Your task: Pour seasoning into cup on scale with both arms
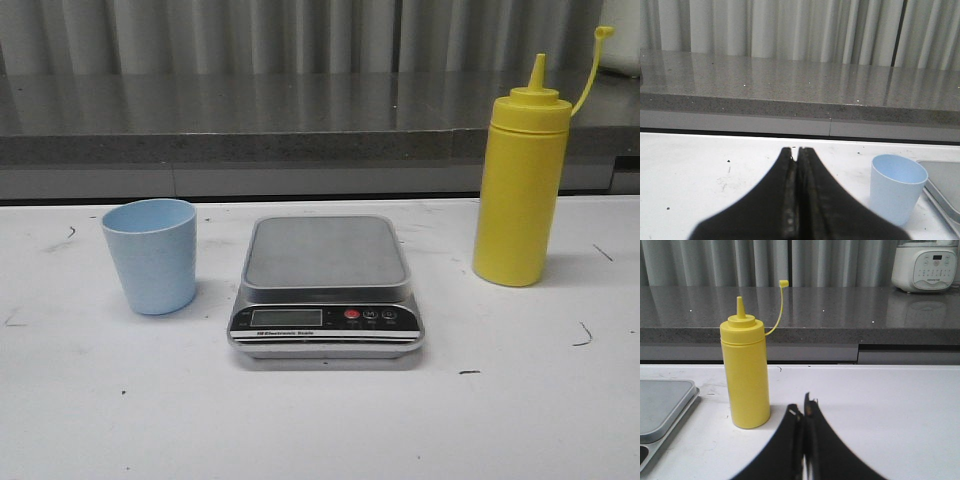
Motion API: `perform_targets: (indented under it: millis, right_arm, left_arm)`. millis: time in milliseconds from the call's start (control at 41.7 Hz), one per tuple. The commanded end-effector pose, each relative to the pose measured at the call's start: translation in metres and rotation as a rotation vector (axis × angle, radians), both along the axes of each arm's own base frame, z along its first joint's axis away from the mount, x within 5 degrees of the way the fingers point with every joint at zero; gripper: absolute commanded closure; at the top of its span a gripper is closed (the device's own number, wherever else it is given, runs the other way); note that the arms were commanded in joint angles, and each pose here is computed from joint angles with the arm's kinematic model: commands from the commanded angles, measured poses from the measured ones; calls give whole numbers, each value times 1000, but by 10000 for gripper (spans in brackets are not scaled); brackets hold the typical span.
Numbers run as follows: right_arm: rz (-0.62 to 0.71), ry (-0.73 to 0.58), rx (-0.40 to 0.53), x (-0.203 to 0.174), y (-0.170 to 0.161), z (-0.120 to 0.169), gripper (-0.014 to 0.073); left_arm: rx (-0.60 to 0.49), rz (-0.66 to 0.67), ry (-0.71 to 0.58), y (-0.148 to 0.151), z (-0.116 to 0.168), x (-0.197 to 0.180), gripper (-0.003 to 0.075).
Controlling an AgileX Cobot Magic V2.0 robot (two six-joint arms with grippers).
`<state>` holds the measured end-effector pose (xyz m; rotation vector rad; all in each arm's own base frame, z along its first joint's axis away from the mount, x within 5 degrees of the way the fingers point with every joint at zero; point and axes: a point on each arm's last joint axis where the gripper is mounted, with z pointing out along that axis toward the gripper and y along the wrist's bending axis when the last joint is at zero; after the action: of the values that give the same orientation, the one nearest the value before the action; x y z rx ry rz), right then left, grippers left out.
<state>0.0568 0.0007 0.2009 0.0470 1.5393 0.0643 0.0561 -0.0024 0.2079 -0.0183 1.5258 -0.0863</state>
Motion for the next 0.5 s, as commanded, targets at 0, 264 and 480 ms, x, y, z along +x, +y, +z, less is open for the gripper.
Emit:
perform_targets:
  millis: [0, 264, 480]
  right_arm:
    - [-14, -114, -9, -2, -1, 12, 662]
    - [-14, -114, -9, -2, -1, 12, 662]
    - [-14, -114, -9, -2, -1, 12, 662]
  left_arm:
    - [-3, -1, -74, 0, 1, -1, 740]
    - [-3, -1, -74, 0, 1, -1, 740]
    - [-2, -1, -83, 0, 1, -1, 740]
